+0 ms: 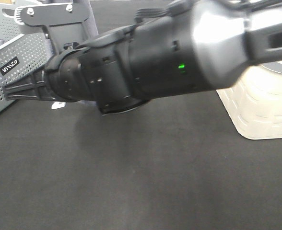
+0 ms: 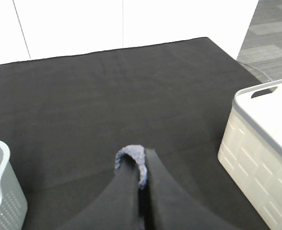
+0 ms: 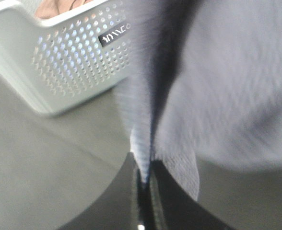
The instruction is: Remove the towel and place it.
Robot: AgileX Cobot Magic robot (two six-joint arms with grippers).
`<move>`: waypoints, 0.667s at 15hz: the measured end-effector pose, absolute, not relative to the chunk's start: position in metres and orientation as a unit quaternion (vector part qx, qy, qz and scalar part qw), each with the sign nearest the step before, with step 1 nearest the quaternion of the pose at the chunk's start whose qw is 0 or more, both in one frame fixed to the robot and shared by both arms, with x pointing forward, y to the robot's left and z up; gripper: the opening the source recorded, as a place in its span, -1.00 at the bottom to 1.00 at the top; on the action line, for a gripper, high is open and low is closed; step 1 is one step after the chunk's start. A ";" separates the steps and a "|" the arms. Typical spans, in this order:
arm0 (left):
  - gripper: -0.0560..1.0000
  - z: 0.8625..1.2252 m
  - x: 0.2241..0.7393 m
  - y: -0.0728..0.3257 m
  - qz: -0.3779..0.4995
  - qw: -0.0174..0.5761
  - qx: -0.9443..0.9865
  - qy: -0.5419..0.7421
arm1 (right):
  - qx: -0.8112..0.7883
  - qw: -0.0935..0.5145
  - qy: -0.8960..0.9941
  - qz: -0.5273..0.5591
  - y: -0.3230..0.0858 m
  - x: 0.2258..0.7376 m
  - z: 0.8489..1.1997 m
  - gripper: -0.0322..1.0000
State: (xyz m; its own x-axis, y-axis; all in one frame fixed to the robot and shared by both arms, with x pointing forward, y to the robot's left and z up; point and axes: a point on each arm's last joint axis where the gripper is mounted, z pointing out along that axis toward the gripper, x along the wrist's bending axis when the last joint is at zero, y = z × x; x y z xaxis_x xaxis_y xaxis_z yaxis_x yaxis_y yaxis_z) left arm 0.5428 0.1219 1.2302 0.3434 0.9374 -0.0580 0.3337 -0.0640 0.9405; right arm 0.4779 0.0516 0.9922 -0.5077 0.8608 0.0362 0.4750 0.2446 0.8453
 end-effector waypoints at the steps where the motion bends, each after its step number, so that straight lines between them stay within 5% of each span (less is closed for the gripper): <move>1: -0.89 1.230 0.542 0.121 0.302 0.490 0.658 0.486 | 0.442 0.226 0.757 0.425 0.050 0.477 0.992 -0.90; 8: -0.89 1.195 0.555 0.111 0.275 0.449 0.683 0.506 | 0.353 0.311 0.777 0.417 0.068 0.493 0.924 -0.90; 10: -0.89 1.189 0.558 0.109 0.273 0.442 0.687 0.507 | 0.350 0.300 0.775 0.433 0.072 0.493 0.917 -0.58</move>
